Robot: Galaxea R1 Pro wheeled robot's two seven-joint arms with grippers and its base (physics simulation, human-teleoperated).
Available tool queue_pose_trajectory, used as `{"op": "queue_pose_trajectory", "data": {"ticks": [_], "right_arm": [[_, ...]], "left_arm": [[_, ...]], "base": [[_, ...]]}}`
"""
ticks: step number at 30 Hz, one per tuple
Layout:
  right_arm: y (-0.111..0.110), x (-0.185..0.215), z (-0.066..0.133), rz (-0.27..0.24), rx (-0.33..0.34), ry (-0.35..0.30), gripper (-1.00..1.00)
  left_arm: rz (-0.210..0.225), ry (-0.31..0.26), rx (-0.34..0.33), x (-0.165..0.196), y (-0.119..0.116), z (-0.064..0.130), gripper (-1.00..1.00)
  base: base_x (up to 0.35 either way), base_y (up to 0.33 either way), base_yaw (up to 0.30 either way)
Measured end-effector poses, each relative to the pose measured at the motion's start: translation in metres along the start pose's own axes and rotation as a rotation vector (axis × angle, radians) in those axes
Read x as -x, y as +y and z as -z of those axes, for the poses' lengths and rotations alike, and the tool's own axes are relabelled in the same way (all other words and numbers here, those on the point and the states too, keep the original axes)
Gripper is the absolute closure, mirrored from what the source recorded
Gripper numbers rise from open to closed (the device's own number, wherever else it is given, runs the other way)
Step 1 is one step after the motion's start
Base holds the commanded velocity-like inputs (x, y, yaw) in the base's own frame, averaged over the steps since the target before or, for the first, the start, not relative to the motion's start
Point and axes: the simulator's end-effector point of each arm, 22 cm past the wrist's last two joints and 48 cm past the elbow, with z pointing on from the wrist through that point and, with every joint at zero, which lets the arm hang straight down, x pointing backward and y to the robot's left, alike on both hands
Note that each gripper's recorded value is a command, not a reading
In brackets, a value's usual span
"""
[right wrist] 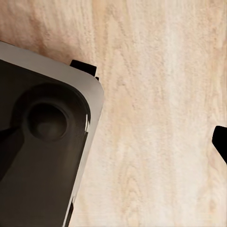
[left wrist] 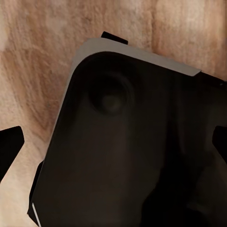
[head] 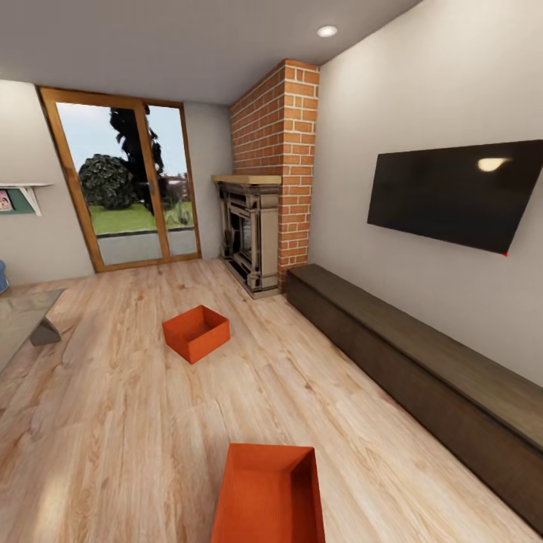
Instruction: Move the two storage containers from the living room to the garage. In the garage, place one container on the floor and stack the other container on top of it (either order is fine).
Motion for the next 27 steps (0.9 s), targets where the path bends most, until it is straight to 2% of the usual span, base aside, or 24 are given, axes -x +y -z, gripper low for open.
{"op": "queue_pose_trajectory", "data": {"ticks": [27], "right_arm": [[0.0009, -0.0013, 0.0002, -0.009, -0.001, 0.001, -1.00]], "left_arm": [[0.000, 0.000, -0.001, -0.0002, -0.0008, 0.0000, -1.00]], "base": [[0.016, 0.020, -0.004]]}}
